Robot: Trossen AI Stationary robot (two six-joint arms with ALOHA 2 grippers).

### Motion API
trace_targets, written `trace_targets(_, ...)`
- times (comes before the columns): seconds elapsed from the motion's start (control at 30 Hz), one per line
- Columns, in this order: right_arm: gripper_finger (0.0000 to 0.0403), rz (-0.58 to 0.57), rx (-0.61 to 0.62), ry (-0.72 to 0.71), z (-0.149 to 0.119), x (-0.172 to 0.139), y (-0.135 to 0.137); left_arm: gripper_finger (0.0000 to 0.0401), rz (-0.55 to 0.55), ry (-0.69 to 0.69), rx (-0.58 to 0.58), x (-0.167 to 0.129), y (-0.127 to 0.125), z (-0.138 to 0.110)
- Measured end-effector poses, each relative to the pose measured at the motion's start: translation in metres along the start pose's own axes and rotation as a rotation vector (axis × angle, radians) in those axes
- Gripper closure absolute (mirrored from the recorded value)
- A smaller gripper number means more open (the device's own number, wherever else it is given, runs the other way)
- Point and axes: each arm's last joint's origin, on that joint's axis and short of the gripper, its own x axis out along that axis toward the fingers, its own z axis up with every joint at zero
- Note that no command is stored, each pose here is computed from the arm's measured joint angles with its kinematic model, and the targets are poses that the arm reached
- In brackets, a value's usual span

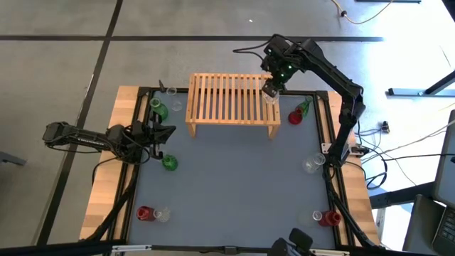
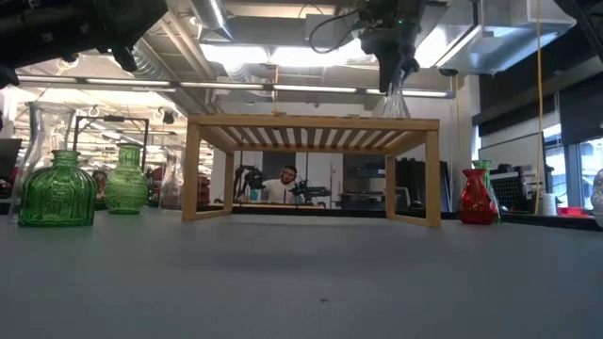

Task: Sort vases onto shelf
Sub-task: Put the transparent vase on the shelf

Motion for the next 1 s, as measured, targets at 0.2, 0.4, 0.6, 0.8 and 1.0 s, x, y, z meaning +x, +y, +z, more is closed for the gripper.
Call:
trace_targets(0.2,0.0221,-0.006,0.009,0.039,-0.0037,0.0000,0.0001,0.0399,0.000,0.000,0.000,0.0000,0.0000,0.0000)
trace_targets(0.4,0.0221,-0.003,0.017,0.071,-0.0067,-0.0001,0.0005,0.0399,0.000,0.000,0.000,0.0000,0.0000,0.0000)
trace_targets(0.6,0.0226,-0.004,0.016,0.068,-0.0065,-0.0001,0.0004,0.0399,0.000,0.000,0.000,0.0000,0.0000,0.0000)
trace_targets(0.8,0.0278,-0.004,0.016,0.070,-0.0066,-0.0001,0.0004,0.0399,0.000,0.000,0.000,0.0000,0.0000,0.0000)
trace_targets(1.0,0.0278,-0.004,0.006,0.067,-0.0063,-0.0001,0.0004,0.0399,0.000,0.000,0.000,0.0000,0.0000,0.0000)
